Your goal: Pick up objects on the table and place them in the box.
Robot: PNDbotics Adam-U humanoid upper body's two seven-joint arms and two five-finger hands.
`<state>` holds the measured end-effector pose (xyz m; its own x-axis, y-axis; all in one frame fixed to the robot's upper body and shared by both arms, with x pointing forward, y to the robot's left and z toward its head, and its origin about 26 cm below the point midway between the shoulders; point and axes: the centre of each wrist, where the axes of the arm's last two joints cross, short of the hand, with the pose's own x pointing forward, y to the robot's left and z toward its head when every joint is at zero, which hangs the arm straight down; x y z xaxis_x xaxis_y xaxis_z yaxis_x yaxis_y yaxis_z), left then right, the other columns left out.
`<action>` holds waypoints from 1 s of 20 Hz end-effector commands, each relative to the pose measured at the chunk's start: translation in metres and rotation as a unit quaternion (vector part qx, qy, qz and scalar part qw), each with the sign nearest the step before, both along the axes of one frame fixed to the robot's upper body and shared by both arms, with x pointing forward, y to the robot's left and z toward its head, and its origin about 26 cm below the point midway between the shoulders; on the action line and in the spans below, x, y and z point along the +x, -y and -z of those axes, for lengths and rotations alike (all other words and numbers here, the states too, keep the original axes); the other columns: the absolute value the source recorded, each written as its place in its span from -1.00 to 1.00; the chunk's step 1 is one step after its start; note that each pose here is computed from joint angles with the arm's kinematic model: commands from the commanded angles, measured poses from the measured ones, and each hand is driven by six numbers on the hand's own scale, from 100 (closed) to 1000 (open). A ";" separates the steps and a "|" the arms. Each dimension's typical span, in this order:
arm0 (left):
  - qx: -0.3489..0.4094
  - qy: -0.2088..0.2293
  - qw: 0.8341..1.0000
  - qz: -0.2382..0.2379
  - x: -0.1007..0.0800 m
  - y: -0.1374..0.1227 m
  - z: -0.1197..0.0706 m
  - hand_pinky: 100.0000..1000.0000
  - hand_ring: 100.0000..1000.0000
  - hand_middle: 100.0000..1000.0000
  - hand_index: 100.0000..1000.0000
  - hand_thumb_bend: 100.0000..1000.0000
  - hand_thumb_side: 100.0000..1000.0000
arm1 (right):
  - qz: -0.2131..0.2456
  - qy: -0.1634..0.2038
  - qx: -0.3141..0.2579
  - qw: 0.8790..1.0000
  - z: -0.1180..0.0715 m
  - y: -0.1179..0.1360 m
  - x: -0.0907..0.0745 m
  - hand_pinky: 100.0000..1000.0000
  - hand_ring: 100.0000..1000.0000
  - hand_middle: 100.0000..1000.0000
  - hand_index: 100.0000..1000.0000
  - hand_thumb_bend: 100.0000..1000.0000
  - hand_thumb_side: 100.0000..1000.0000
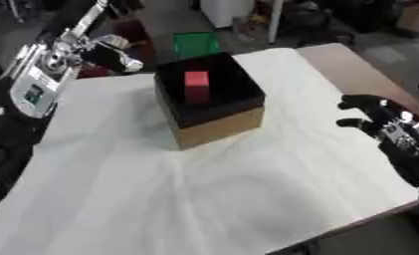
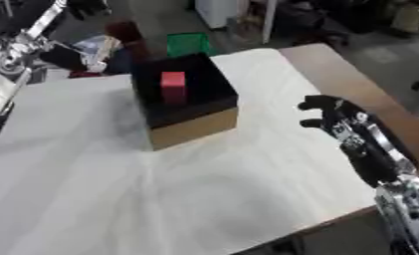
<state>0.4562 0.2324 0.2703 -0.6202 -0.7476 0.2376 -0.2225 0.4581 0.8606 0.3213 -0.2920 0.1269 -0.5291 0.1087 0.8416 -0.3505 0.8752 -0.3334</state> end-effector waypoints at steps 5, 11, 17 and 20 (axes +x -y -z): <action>-0.036 0.047 0.998 -0.026 -0.035 -0.056 -0.013 0.14 0.22 0.14 0.38 0.58 -0.88 | 0.022 0.014 0.001 1.000 -0.006 0.010 -0.004 0.54 1.00 0.44 0.63 -1.00 0.32; -0.063 0.033 0.997 -0.033 -0.066 -0.074 0.004 0.13 0.21 0.14 0.39 0.59 -0.87 | 0.031 0.018 0.004 0.999 -0.006 0.013 -0.009 0.54 1.00 0.43 0.62 -1.00 0.32; -0.070 0.010 0.996 -0.054 -0.093 -0.082 0.022 0.12 0.20 0.12 0.38 0.59 -0.87 | 0.031 0.019 0.008 0.999 -0.007 0.012 -0.011 0.53 1.00 0.43 0.62 -1.00 0.32; -0.074 -0.004 0.995 -0.064 -0.099 -0.086 0.030 0.11 0.20 0.13 0.37 0.59 -0.87 | 0.031 0.019 0.012 0.999 -0.007 0.012 -0.011 0.53 1.00 0.43 0.62 -1.00 0.32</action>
